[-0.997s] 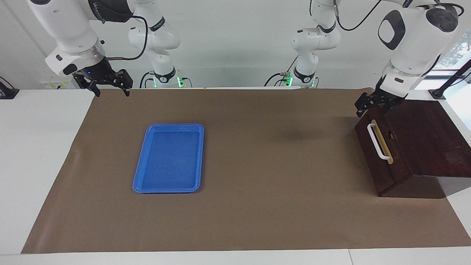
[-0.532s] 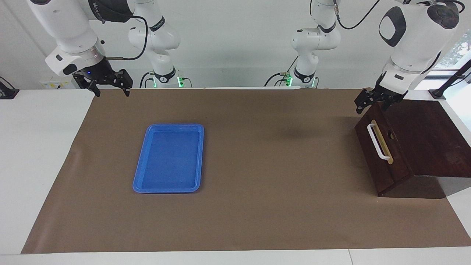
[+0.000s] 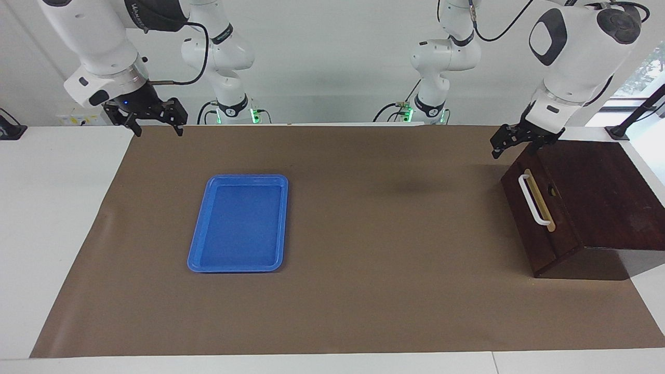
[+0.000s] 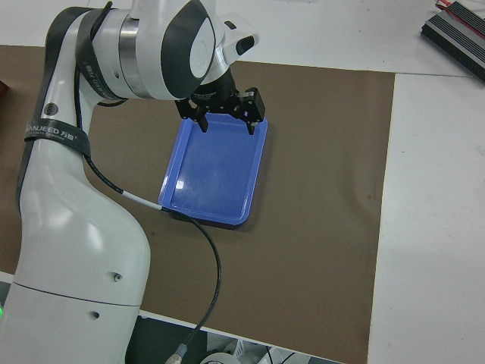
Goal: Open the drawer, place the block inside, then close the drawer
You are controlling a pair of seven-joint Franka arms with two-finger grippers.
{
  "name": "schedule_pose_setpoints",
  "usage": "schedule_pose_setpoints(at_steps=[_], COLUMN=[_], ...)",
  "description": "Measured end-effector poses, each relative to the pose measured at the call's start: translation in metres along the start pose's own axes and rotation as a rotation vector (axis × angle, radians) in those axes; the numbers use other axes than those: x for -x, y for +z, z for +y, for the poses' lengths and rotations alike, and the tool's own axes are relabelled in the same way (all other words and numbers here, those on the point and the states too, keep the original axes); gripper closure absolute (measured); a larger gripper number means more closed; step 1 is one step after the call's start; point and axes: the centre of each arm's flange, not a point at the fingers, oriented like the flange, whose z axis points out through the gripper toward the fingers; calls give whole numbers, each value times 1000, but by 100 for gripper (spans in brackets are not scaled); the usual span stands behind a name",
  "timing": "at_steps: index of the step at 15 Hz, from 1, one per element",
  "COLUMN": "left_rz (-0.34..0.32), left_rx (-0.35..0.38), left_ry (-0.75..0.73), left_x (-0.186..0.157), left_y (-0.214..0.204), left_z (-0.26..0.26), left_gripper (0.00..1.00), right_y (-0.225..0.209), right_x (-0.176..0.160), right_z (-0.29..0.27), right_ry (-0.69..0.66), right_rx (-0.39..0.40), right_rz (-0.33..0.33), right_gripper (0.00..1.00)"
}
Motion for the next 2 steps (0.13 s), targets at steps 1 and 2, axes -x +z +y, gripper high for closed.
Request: schedule_pose_setpoints(at_steps=[1, 2], left_rz=[-1, -2], left_rx=[0, 0], left_ry=[3, 5], left_x=[0, 0], left_y=[0, 0], left_z=[2, 3], left_gripper=[0, 0], right_y=[0, 0], right_x=[0, 0], right_z=[0, 0], right_ry=[0, 0], right_rx=[0, 0], right_rz=[0, 0], right_gripper=[0, 0])
